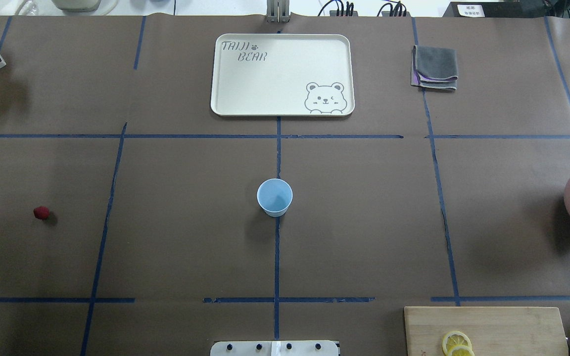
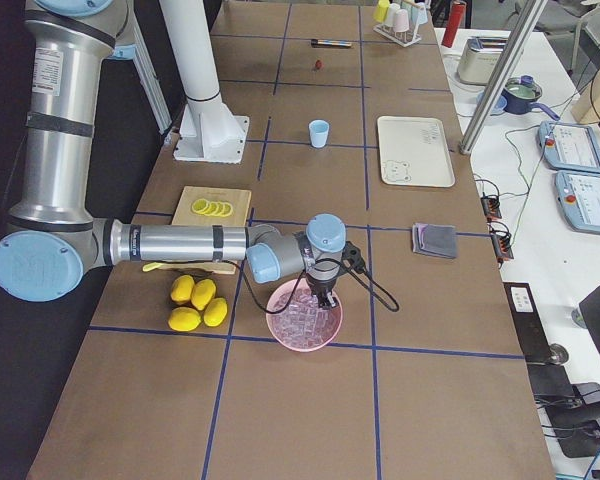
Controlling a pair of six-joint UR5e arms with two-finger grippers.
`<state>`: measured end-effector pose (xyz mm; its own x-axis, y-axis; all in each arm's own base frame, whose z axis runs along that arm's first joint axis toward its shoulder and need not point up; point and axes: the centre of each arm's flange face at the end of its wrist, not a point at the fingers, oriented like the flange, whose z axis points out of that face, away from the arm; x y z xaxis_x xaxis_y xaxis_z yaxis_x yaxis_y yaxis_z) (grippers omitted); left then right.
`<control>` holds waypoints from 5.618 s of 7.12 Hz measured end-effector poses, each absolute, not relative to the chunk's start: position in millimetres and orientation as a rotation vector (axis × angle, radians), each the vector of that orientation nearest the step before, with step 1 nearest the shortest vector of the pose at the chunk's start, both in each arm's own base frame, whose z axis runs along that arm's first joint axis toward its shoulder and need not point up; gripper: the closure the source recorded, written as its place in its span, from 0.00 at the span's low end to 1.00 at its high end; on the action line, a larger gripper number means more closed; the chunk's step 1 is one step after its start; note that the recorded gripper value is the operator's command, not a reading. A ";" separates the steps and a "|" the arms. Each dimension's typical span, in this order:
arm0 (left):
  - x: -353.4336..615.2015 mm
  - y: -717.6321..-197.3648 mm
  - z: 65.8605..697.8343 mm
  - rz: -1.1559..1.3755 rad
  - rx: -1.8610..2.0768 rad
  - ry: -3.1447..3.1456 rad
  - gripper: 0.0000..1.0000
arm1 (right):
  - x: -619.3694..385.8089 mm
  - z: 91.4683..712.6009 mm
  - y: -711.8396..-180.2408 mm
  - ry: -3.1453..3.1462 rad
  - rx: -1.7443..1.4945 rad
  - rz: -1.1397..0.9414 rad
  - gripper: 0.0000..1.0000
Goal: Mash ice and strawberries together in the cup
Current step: 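Grasp an ice cube from the pink bowl with the right gripper, then carry the ice cube with the right gripper over the light-blue cup, then open the right gripper to drop the ice cube into the cup, then move the right gripper back to the pink bowl of ice, then grasp another ice cube from the pink bowl with the right gripper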
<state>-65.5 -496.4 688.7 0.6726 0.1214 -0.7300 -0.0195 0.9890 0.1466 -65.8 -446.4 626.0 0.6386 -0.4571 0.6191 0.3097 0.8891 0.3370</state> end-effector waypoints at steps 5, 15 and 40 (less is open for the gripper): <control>-65.5 -497.7 685.4 0.083 0.138 0.830 0.00 | -164.2 464.9 -519.9 -0.865 0.170 -0.121 0.92; -64.3 -497.8 686.0 0.085 0.136 0.832 0.00 | -567.0 125.5 -413.3 -0.779 0.096 0.072 0.21; -63.4 -498.3 682.7 0.091 0.142 0.838 0.00 | -69.9 632.0 -384.3 -0.716 0.099 -0.169 0.14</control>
<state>-63.4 -498.3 682.7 0.6661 0.1362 -0.7334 -0.0241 0.9866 0.1614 -69.9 -384.3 632.0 0.7416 -0.1876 0.6441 0.1197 0.9817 0.1481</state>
